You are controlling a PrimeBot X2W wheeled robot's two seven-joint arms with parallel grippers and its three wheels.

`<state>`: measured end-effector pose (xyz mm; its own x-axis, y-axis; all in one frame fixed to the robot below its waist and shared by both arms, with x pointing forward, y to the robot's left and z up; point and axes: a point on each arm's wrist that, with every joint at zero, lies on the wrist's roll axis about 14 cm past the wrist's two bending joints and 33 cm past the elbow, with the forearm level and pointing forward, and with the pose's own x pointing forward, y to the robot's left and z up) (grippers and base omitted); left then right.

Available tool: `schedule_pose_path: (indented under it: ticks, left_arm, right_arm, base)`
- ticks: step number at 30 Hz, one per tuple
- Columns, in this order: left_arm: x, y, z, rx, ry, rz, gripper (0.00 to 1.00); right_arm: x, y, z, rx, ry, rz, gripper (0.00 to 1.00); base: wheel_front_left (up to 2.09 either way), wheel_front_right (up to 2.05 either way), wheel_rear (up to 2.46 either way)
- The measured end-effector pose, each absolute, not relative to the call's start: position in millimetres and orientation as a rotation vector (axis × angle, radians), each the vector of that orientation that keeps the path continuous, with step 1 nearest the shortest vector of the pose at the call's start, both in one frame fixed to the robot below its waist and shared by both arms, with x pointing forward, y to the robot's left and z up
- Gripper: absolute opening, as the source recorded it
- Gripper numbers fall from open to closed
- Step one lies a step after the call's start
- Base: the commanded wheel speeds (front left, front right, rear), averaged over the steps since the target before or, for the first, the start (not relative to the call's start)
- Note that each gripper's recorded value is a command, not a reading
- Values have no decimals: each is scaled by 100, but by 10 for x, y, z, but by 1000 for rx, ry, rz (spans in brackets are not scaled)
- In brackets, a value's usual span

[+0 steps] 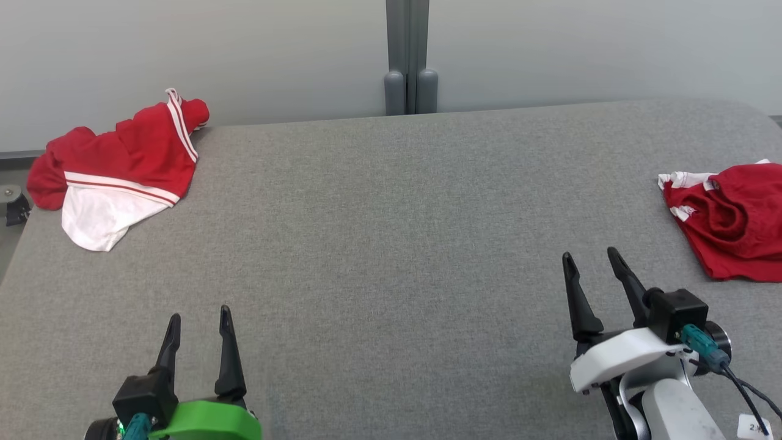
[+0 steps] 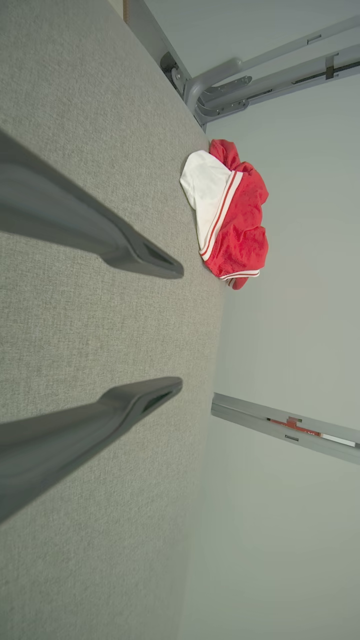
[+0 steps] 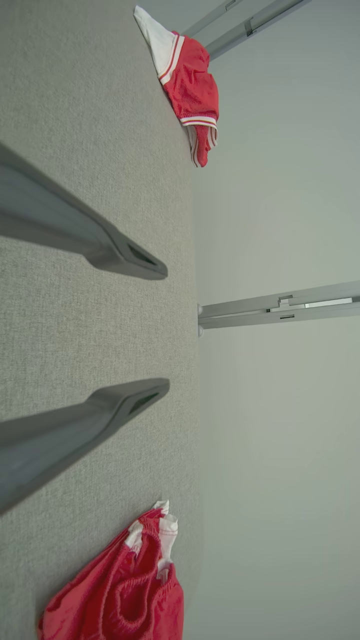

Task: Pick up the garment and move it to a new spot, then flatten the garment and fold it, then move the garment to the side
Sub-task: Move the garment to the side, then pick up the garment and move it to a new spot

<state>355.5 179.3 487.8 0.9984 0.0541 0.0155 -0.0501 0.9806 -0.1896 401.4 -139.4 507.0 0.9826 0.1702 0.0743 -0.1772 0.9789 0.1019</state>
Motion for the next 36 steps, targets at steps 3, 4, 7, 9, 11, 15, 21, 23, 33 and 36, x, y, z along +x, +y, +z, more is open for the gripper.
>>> schedule_pose_path:
  ticks: [3, 4, 7, 9, 11, 15, 21, 23, 33, 36]
  left_arm:
    - [3427, 1807, 4863, -199, -19, 64, 100]
    - [3410, 1802, 4869, -202, -21, 64, 100]
    - [3373, 1778, 4874, -207, -23, 55, 100]
    - [3362, 1771, 4881, -208, -26, 53, 100]
    - [3357, 1763, 4885, -209, -27, 51, 100]
    - [3357, 1746, 4892, -211, -29, 45, 100]
    - [3355, 1735, 4878, -212, -24, 42, 100]
    - [3351, 1738, 4874, -213, -23, 41, 100]
    - [3226, 1955, 4900, -215, -40, 113, 100]
    - [3135, 2121, 4913, -211, -51, 168, 100]
  right_arm:
    - [3855, -1387, 5050, 146, -64, 175, 100]
    - [3822, -1378, 5035, 149, -60, 178, 100]
    - [3744, -1378, 5001, 160, -52, 176, 100]
    - [3717, -1382, 4986, 166, -48, 175, 100]
    - [3699, -1377, 4971, 166, -43, 176, 100]
    - [3691, -1377, 4980, 168, -46, 176, 100]
    - [3700, -1368, 4994, 169, -51, 179, 100]
    - [3706, -1360, 4994, 168, -50, 181, 100]
    - [3788, -1052, 5040, 170, -57, 273, 100]
    - [3825, -871, 5040, 179, -52, 325, 100]
  base:
    - [0, 0, 0]
    - [0, 0, 0]
    - [0, 0, 0]
    - [0, 0, 0]
    - [0, 0, 0]
    - [0, 0, 0]
    - [0, 0, 0]
    - [0, 0, 0]
    - [0, 0, 0]
    - [0, 0, 0]
